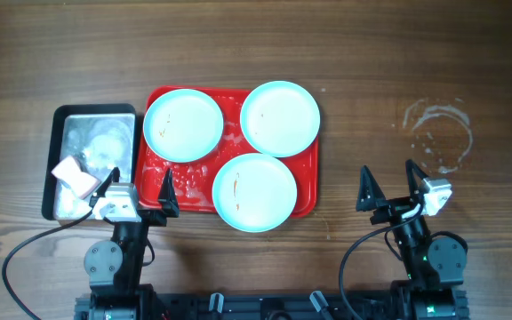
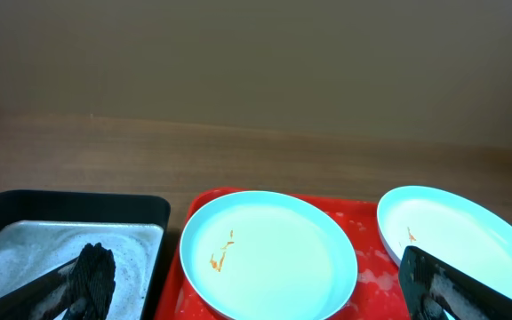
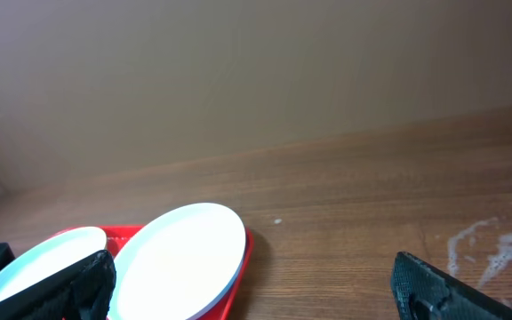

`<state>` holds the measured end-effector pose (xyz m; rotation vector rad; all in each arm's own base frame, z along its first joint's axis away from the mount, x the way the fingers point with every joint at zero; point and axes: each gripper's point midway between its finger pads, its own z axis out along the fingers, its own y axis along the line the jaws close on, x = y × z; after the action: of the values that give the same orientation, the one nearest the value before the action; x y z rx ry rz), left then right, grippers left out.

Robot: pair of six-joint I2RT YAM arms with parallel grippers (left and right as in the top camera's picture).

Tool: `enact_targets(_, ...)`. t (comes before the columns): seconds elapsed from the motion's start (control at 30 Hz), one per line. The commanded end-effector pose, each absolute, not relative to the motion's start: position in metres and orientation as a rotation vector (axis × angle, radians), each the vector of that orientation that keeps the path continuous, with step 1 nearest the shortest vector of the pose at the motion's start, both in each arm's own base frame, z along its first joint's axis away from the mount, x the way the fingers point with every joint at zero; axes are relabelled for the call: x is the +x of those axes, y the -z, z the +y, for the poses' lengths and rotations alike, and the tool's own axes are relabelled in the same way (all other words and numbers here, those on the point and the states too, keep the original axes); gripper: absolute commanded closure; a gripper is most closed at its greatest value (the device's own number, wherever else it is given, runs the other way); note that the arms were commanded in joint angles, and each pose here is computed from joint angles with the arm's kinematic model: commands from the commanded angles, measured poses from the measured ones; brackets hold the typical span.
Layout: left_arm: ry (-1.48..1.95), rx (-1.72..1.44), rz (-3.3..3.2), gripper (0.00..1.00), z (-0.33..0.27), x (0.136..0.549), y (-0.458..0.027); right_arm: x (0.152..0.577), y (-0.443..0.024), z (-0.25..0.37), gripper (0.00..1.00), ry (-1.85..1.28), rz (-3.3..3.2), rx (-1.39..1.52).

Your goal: Clean dirty plates on tray and stack at the side

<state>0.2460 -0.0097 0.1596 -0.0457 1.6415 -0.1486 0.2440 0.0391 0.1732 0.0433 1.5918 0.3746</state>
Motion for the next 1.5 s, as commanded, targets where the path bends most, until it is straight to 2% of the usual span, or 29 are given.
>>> enact_targets(0.0,0.140,-0.071,1.643,0.00,-0.005,0.246,-0.157,0.244,-0.173,0.038,0.00,-0.378,1.590,0.058)
enact_targets(1.07,0.088,-0.117,1.638,0.00,0.005,0.246,-0.158,0.245,-0.174,0.038,0.00,-0.376,1.588,0.061)
enact_targets(1.2,0.095,-0.116,1.578,0.00,0.005,0.246,-0.178,0.240,-0.188,0.054,0.00,-0.522,1.543,0.043)
enact_targets(1.47,0.133,-0.155,1.589,0.00,0.004,0.232,-0.229,0.227,-0.214,0.076,0.00,-0.620,1.486,-0.093)
